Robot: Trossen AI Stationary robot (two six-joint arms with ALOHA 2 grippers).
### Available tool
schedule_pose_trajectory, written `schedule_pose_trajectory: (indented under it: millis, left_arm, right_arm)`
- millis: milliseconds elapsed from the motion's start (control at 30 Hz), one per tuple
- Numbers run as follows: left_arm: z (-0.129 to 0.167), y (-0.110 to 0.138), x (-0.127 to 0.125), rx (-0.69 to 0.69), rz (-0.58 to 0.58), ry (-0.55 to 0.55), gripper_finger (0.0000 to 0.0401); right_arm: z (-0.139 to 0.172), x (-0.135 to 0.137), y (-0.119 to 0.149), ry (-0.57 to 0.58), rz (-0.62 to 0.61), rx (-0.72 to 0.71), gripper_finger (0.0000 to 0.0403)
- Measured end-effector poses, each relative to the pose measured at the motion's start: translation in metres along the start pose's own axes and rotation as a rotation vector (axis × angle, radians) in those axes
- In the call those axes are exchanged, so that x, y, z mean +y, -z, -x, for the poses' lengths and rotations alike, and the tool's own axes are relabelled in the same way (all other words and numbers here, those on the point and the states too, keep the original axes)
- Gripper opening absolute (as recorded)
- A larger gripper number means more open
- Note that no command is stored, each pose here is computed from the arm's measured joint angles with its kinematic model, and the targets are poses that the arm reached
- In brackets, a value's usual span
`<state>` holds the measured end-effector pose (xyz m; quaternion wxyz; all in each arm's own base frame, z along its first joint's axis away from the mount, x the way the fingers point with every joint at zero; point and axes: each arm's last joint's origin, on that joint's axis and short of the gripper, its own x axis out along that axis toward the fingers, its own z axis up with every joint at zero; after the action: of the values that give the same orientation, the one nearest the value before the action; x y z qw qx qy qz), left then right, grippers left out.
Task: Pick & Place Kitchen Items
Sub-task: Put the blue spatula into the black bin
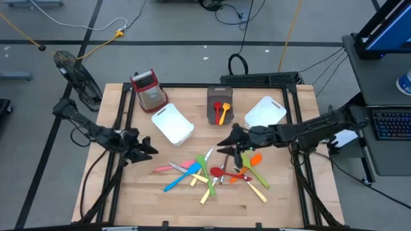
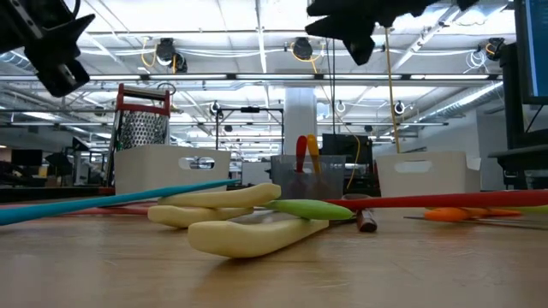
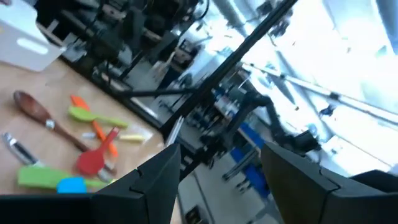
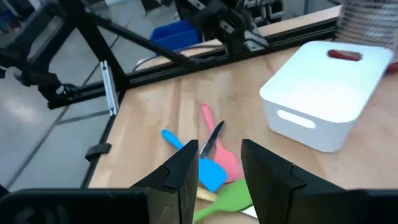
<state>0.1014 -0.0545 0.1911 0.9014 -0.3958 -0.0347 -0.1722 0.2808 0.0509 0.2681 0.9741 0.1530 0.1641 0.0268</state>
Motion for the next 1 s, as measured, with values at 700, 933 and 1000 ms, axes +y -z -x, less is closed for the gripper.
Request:
schedule_pose_trajectory:
  millis: [700,933,1000]
  left_arm:
    - [-0.088,-0.047,-0.076,0.480,-0.016,-0.425,0.0230]
    - [-0.128,-0.043,-0.078,0.631,0.067,-0.574,0.0230]
    - [-0.139,-0.042,-0.077,0.646,0.073,-0.577,0.0230]
  right_arm:
    - [0.088,-0.036,0.071,-0.082,-0.103,-0.360,0.0114]
    - [0.106,-0.038,0.075,-0.112,-0.103,-0.429,0.0114]
    - [0.111,-0.038,0.075,-0.131,-0.102,-0.449,0.0114]
